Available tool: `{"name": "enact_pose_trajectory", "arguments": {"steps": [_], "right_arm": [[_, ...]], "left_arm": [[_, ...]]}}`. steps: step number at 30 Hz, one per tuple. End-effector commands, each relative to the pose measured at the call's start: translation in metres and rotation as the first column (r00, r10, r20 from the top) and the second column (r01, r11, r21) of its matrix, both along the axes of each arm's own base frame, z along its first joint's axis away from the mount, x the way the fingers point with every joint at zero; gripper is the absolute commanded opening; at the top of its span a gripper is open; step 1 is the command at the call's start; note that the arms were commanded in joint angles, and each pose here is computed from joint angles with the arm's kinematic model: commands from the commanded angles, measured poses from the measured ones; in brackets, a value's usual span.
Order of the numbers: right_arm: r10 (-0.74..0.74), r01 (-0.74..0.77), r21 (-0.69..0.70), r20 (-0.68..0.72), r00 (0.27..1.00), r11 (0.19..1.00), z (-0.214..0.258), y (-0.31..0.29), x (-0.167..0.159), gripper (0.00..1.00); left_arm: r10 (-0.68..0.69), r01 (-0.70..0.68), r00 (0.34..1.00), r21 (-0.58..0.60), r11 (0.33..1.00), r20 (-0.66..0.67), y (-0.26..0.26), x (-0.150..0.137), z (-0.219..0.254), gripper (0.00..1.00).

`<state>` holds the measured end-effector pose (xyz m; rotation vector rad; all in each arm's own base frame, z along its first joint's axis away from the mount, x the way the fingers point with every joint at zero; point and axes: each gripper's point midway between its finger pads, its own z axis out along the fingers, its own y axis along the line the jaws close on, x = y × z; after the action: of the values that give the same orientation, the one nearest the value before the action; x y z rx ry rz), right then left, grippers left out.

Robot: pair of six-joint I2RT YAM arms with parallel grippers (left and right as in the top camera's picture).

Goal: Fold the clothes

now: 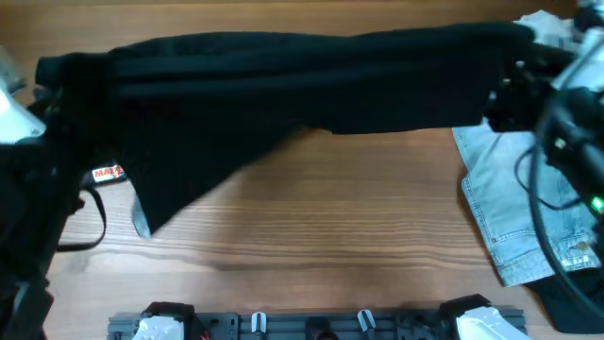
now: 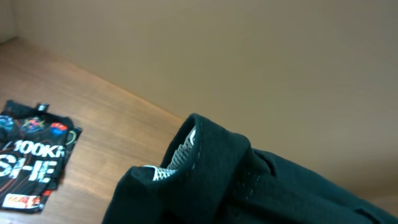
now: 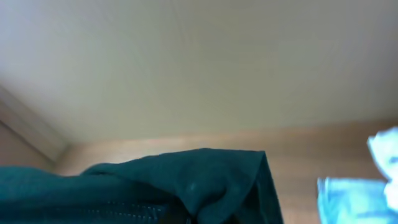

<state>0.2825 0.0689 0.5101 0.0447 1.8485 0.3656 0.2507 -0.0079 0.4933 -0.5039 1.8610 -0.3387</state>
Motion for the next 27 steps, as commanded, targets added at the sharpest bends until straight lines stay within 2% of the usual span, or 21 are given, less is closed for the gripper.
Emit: {"name": "enact_pose_trajectory", "arguments": {"steps": [1, 4, 7, 11, 12, 14, 16, 17, 20, 23, 24, 26, 27], "right_arm": [[-0.224, 0.227, -0.103, 0.037, 0.974, 0.968, 0.004, -0.044, 0.010, 0.04], [-0.221, 0.217, -0.139, -0.015, 0.975, 0.966, -0.012, -0.039, 0.031, 0.04], [-0.218, 0.192, -0.200, -0.116, 0.969, 0.961, -0.048, -0.029, 0.072, 0.04], [-0.222, 0.164, -0.233, -0.249, 0.943, 0.959, -0.117, -0.016, 0.154, 0.04], [-0.199, 0.149, -0.207, -0.246, 0.949, 0.967, -0.132, -0.012, 0.186, 0.04], [-0.173, 0.146, -0.157, -0.176, 0.969, 0.977, -0.136, -0.014, 0.229, 0.04], [-0.187, 0.180, -0.115, -0.055, 0.981, 0.977, -0.114, -0.026, 0.253, 0.04], [-0.214, 0.219, -0.079, 0.063, 0.975, 0.973, -0.083, -0.040, 0.261, 0.04], [-0.282, 0.295, 0.011, 0.336, 0.899, 0.955, 0.012, -0.078, 0.244, 0.04], [-0.334, 0.352, 0.026, 0.383, 0.861, 0.936, 0.044, -0.107, 0.227, 0.04], [-0.368, 0.388, 0.017, 0.352, 0.861, 0.922, 0.037, -0.120, 0.224, 0.04], [-0.436, 0.454, -0.034, 0.222, 0.872, 0.890, 0.001, -0.137, 0.223, 0.04], [-0.450, 0.460, -0.077, 0.124, 0.885, 0.884, -0.027, -0.139, 0.222, 0.04]], "left_arm": [[0.118, -0.117, 0.993, 0.065, 0.991, -0.016, 0.023, 0.012, -0.002, 0.04], [0.119, -0.110, 0.987, 0.085, 0.990, -0.105, 0.020, 0.039, -0.025, 0.04], [0.116, -0.091, 0.968, 0.121, 0.989, -0.223, 0.016, 0.082, -0.060, 0.04], [0.098, -0.035, 0.940, 0.191, 0.981, -0.328, 0.008, 0.173, -0.121, 0.04], [0.081, -0.007, 0.945, 0.228, 0.974, -0.318, 0.005, 0.202, -0.134, 0.04], [0.062, 0.013, 0.964, 0.279, 0.960, -0.258, 0.002, 0.249, -0.146, 0.04], [0.065, -0.029, 0.990, 0.276, 0.961, -0.122, 0.003, 0.286, -0.132, 0.04], [0.071, -0.069, 0.998, 0.260, 0.963, 0.002, 0.005, 0.298, -0.104, 0.04], [0.110, -0.172, 0.950, 0.196, 0.965, 0.292, 0.020, 0.299, -0.013, 0.04], [0.146, -0.215, 0.905, 0.132, 0.968, 0.399, 0.034, 0.281, 0.041, 0.04], [0.146, -0.212, 0.916, 0.142, 0.967, 0.373, 0.035, 0.277, 0.039, 0.04], [0.145, -0.189, 0.960, 0.176, 0.966, 0.238, 0.035, 0.276, 0.005, 0.04], [0.144, -0.158, 0.986, 0.207, 0.965, 0.081, 0.035, 0.269, -0.034, 0.04]]}}
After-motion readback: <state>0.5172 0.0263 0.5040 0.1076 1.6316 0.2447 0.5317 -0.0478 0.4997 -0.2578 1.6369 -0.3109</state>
